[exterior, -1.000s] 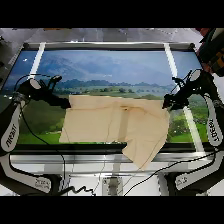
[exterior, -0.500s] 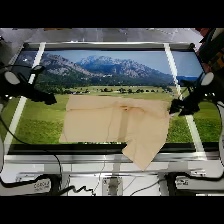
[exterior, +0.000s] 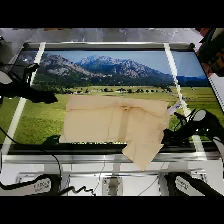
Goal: Fold the clothes and pants, and hang the long-sleeved shirts on hangers.
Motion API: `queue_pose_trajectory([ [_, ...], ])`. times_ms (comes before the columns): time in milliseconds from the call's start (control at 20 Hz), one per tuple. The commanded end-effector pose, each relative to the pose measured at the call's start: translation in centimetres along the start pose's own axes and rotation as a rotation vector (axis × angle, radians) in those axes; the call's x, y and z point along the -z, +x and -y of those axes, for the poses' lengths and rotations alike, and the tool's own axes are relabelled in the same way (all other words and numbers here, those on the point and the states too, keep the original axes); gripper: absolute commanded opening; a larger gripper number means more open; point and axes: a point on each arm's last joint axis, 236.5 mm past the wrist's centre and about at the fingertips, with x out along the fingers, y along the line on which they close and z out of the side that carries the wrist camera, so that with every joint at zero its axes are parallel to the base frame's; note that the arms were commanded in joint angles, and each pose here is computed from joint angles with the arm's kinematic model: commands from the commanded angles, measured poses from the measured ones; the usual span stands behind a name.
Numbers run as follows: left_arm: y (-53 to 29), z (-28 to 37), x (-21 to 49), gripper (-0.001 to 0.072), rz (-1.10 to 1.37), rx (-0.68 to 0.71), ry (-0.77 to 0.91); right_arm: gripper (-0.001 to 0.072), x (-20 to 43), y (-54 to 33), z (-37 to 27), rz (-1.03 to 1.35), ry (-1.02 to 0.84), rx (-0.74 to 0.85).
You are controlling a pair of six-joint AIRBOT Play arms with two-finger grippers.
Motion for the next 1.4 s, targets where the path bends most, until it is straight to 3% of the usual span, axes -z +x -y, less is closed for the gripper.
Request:
queue_pose_trajectory([
  [0, 0.7, 0.9, -0.9, 0.0537, 0.055, 0.067, -0.111, 0.0368, -1.5, 2.2, 0.0, 0.086, 0.059, -0.040],
  [150, 0.9, -1.4, 1.3, 0.0537, 0.021, 0.066, -0.199, 0.0368, -1.4, 2.9, 2.1, 0.060, 0.036, 0.041],
  [450, 0.2, -6.6, 9.1, 0.0537, -0.076, 0.110, -0.353, 0.0356, -2.2, 4.6, 1.1, 0.033, -0.043, -0.026],
  [550, 1.3, -6.1, 12.2, 0.0537, -0.127, 0.170, -0.378, 0.0169, -2.8, 4.6, 0.5, 0.060, -0.081, -0.052],
  [750, 4.8, -4.4, 17.6, 0.0537, -0.210, 0.236, -0.418, 0.0025, -3.2, 3.6, 0.2, 0.104, -0.139, -0.043],
  [1000, 7.8, -3.9, 20.4, 0.0536, -0.215, 0.215, -0.489, 0.0016, -3.7, 1.2, -0.7, 0.207, -0.179, -0.038],
  [1250, 8.9, -1.9, 22.0, 0.0535, -0.284, 0.235, -0.452, 0.0015, -3.9, 0.8, -1.0, 0.228, -0.181, -0.045],
  [1300, 9.2, -1.3, 22.6, 0.0510, -0.311, 0.239, -0.436, 0.0015, -3.9, 0.8, -1.2, 0.229, -0.179, -0.051],
  [1350, 9.4, -0.6, 23.4, 0.0427, -0.344, 0.246, -0.418, 0.0015, -4.0, 0.8, -1.4, 0.232, -0.176, -0.062],
])
